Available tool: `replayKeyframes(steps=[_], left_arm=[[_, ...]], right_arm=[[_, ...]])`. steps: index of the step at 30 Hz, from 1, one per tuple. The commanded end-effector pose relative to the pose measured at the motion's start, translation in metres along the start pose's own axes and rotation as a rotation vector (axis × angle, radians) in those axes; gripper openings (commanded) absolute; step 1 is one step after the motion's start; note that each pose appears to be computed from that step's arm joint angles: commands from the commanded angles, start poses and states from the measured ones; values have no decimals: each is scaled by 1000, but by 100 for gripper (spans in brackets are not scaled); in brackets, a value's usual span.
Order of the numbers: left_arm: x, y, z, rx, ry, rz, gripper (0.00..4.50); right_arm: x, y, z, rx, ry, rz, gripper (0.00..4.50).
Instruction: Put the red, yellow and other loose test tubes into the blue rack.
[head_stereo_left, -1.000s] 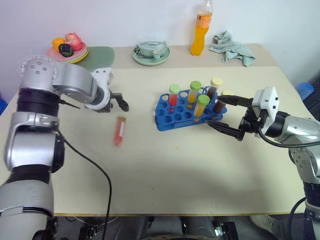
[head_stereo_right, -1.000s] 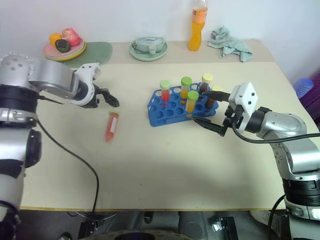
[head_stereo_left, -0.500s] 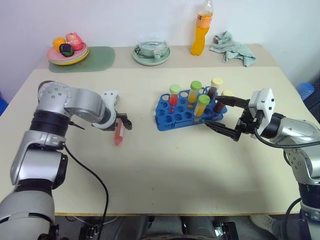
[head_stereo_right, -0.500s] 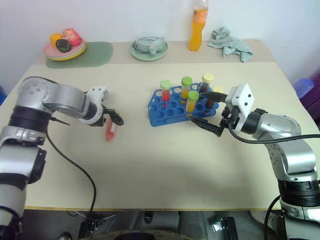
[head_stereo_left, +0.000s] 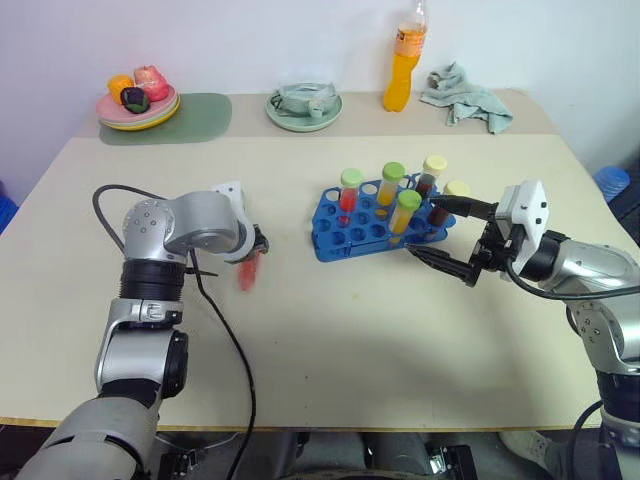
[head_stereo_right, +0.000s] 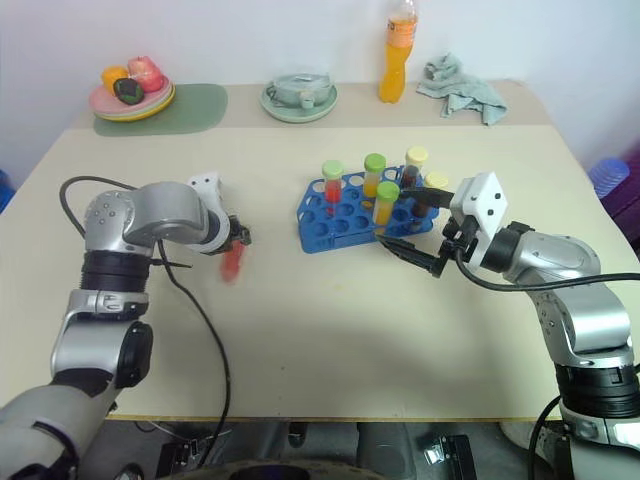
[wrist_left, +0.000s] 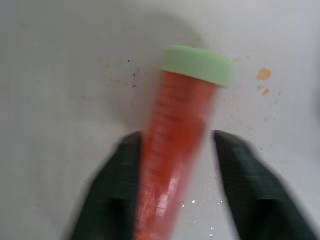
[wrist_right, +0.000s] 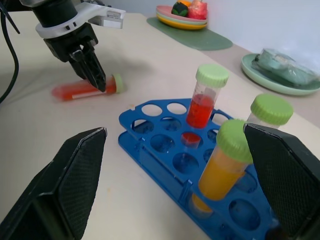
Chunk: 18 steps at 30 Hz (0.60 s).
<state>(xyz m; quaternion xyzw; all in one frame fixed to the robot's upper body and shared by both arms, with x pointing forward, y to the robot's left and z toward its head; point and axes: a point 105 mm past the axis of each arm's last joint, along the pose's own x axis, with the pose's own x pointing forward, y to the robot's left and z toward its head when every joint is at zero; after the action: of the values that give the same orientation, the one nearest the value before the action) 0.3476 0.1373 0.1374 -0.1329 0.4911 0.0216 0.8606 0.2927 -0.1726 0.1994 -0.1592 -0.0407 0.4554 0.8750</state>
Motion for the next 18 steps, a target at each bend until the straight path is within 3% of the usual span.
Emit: replayKeyframes(steps=[1,7,16,18], left_arm=[[-4,8,1,-20,-18,34,70],[-2,14,-3,-20,-15,18,70],[-32,39,-3,243,-75,-203,70],[-57,27,5,246,-217,-339,70]], right_arm=[[-2,1,15,-50,-40,2,450],[-1,1,14,-49,-40,10,450],[1,-3,13,-55,-40,16,450],[2,-4,14,-55,-44,16,450]])
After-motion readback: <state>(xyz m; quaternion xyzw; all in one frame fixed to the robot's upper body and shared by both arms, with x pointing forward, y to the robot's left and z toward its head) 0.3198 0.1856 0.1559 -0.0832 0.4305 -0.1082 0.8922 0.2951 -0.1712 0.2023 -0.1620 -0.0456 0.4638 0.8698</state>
